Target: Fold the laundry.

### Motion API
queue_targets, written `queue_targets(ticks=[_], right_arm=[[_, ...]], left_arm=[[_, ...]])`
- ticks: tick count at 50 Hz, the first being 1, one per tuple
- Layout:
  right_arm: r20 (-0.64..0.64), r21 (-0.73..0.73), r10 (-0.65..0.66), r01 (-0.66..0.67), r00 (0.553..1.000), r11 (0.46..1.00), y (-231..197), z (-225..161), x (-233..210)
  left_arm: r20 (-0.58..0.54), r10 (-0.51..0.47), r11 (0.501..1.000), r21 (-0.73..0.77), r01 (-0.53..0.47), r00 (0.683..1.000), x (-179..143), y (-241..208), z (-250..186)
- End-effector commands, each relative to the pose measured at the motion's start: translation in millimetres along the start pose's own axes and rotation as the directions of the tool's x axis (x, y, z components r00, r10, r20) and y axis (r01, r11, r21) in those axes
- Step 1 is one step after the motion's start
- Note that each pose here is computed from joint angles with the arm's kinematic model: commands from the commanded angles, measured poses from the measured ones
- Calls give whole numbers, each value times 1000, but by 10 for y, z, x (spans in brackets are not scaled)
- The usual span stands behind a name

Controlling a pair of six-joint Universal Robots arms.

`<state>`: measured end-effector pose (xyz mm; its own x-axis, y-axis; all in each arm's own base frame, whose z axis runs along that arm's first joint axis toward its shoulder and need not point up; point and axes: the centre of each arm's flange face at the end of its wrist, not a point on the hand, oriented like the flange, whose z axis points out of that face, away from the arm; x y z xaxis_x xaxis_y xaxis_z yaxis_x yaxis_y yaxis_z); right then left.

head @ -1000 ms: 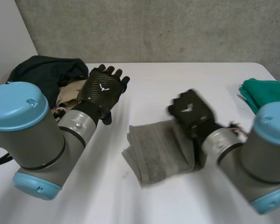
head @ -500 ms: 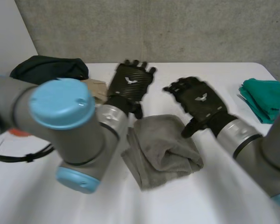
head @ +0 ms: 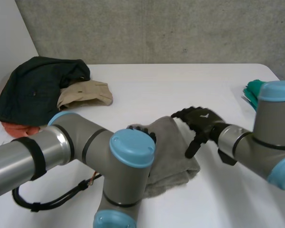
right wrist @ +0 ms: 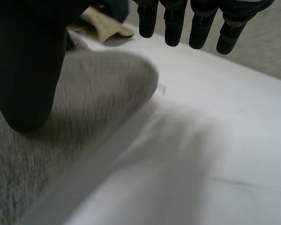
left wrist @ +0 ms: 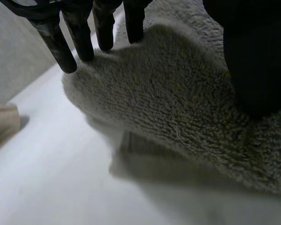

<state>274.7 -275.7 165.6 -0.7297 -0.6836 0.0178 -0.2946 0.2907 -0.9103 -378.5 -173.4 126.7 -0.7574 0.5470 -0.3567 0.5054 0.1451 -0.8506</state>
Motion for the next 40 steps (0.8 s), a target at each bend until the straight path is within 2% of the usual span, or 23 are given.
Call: queue_targets(ticks=[1, 5, 9, 13, 21, 25, 29, 34, 37, 40], right_arm=[[66, -74, -102, 106, 993, 992, 254, 78, -231], [71, -83, -166, 172, 983, 982, 317, 85, -249], [12, -60, -208, 209, 978, 976, 255, 103, -174], [-26, -52, -224, 222, 974, 974, 245, 100, -151], [-109, 115, -340, 352, 934, 929, -127, -283, -258], [-95, 137, -373, 383, 923, 913, -28, -431, -419], [-20, 101, -386, 386, 922, 917, 253, -526, -640], [18, 107, -392, 388, 920, 915, 516, -580, -774], [4, 153, -407, 402, 913, 903, 561, -562, -815], [4, 175, -415, 408, 910, 896, 604, -518, -848]], left_arm=[[-14, 24, 999, -35, -25, 1000, -13, 85, -187], [-7, 25, 999, -41, -25, 1000, -47, 94, -202], [4, 12, 1000, -24, -12, 1000, -109, 15, -217], [17, -11, 1000, 29, 10, 1000, -197, -180, -294], [76, -12, 974, 225, -5, 997, -548, -798, -321], [29, 39, 951, 307, -46, 999, -656, -996, -240], [-102, 102, 908, 417, -50, 990, -637, -1201, -224], [-271, 167, 847, 532, 3, 948, -623, -1431, -242], [-347, 170, 838, 543, 49, 922, -608, -1476, -245], [-387, 154, 838, 539, 87, 909, -604, -1500, -244]])
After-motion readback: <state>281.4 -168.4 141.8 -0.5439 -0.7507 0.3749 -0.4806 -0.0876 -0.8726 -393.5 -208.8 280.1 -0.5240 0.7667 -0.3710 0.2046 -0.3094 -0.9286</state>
